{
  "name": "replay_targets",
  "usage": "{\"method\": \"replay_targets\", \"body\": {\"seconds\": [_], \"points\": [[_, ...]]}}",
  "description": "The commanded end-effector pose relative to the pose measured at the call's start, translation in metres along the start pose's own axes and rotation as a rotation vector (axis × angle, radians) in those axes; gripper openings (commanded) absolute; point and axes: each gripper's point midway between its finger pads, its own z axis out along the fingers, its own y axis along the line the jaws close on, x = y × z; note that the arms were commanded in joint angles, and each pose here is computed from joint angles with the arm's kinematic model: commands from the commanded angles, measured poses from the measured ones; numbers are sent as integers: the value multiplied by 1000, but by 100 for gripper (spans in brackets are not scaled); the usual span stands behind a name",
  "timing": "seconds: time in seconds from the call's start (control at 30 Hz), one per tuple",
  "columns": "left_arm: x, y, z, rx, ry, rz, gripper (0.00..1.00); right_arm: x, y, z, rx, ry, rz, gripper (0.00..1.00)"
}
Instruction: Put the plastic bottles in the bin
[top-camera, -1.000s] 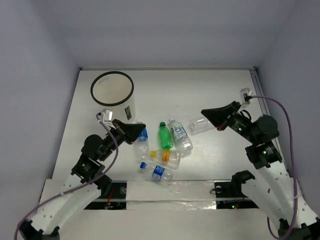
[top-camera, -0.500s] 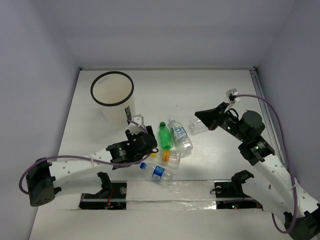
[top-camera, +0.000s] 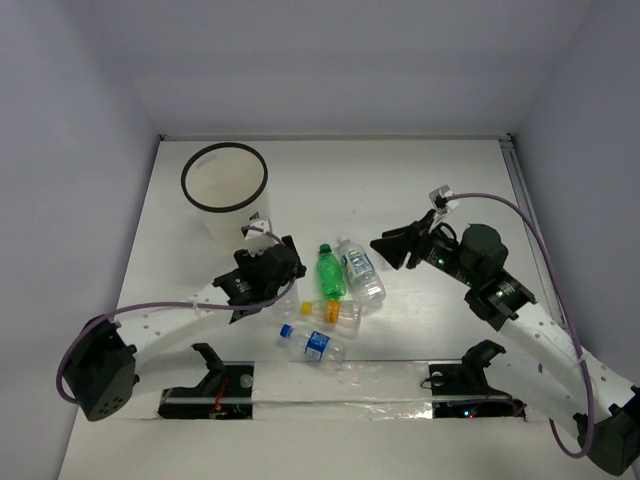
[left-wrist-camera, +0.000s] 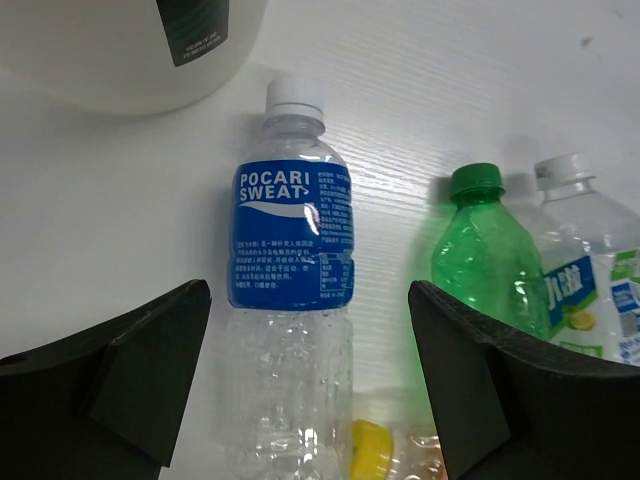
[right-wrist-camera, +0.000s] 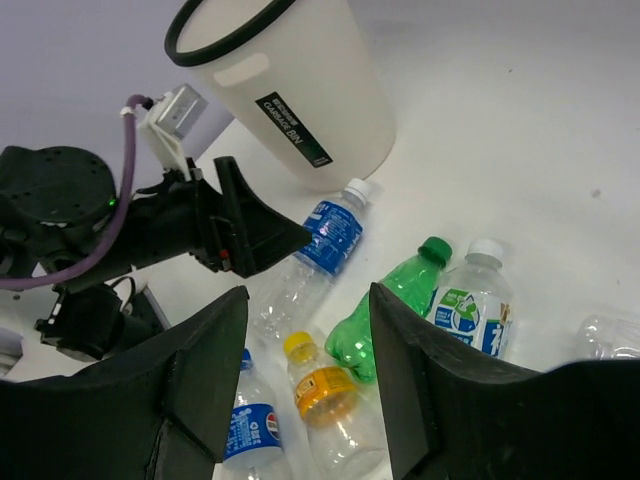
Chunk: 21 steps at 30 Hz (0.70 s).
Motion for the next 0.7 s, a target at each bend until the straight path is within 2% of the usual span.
{"method": "replay_targets", "body": {"seconds": [0.0,0.27,0.37,0.6,0.67], "points": [[-13,-6,10,7,-26,-8,79,-10,11,3,-35,-39,-33,58],[-14,1,37,-18,-44,-23,79,14,22,17,-44,48,-52,59],[-7,0,51,-16,-15,-7,78,20,25,22,-41,67,-49,60],[13,-1,67,-11,33,10,73,30,24,30,-13,98,-48,68],[14,0,68,-12,32,10,68,32,17,32,19,106,-56,72]]}}
